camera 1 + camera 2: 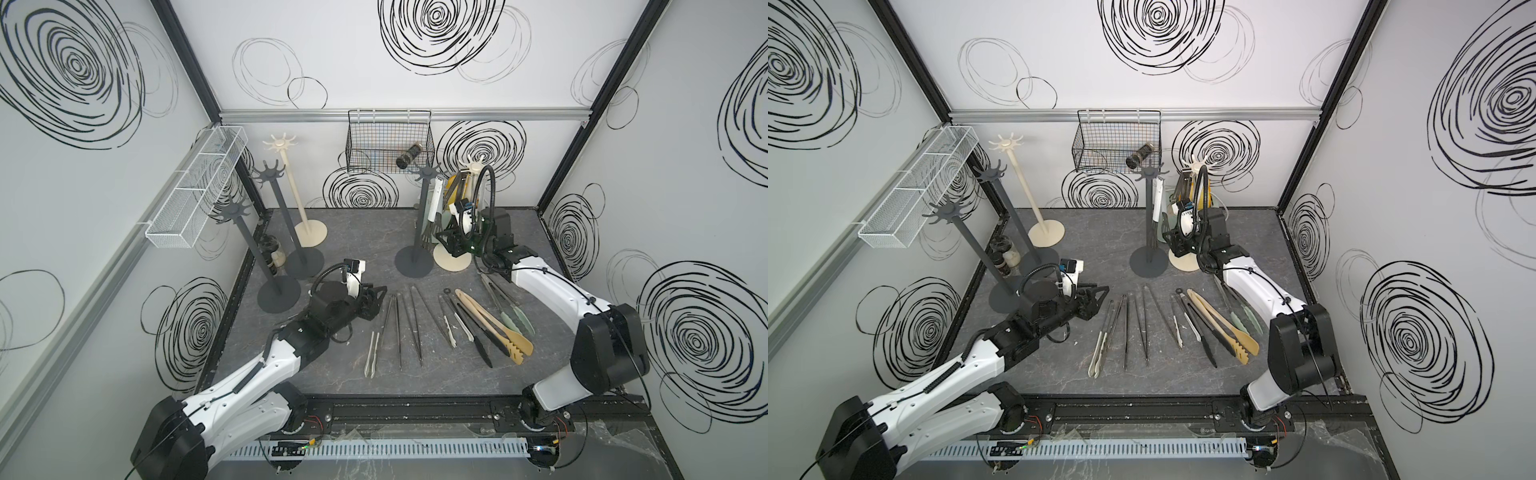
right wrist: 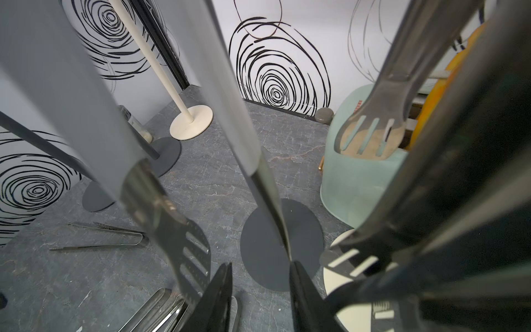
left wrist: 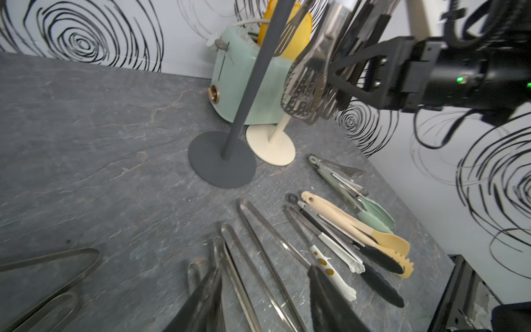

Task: Hang food tongs on kitchen utensil racks
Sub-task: Hang the food tongs on the rack, then move the food tongs to the center of the board.

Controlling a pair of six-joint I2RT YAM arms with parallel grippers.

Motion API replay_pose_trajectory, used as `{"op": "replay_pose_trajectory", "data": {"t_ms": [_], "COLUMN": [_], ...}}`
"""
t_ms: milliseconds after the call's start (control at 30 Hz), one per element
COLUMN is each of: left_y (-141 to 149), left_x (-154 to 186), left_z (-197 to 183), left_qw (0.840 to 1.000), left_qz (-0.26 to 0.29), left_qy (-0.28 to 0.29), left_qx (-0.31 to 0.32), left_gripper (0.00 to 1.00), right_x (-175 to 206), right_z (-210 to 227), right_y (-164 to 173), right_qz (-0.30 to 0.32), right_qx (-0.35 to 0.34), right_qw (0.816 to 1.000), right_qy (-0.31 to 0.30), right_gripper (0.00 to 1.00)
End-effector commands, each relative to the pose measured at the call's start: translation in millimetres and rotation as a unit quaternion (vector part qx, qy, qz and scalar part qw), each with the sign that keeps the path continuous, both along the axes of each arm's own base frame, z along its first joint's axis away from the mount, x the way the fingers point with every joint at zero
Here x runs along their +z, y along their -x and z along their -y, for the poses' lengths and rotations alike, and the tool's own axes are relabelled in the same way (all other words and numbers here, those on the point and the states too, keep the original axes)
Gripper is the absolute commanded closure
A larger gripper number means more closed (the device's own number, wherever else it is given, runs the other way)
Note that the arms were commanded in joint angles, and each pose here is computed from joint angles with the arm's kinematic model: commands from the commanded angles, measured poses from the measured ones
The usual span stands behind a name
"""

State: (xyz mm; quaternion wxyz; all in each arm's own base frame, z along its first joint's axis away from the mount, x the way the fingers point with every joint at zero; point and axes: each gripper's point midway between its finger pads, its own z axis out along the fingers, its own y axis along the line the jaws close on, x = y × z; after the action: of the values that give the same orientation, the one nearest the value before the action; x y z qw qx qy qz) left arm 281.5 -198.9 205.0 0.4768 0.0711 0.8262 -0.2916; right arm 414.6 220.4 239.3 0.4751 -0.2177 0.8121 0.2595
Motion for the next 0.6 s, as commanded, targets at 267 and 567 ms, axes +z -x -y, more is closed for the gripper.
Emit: {"op": "replay_pose_trajectory", "data": {"t_ms": [267, 567], "left_y": [-9.7, -20.3], "left_x": [-37.2, -93.0], "left_z": [-94.9, -139.2], "left_qw": [0.971, 0.923], "left_qz": [-0.196, -0.338], "left_qy": [-0.099, -0.148], "left_qx": [0.096, 0.109], "left_gripper": [0.38, 0.35], "right_x": [23.7, 19.9], "right_z": [7.3, 7.2], "right_y": [66.2, 97.4], "right_qz": [0.026, 0.023], "right_qx": [0.043, 0.057], "right_qw": [0.998, 0.995], "right_qy": [-0.043, -0.078], "right_gripper": [0.59, 0.56]}}
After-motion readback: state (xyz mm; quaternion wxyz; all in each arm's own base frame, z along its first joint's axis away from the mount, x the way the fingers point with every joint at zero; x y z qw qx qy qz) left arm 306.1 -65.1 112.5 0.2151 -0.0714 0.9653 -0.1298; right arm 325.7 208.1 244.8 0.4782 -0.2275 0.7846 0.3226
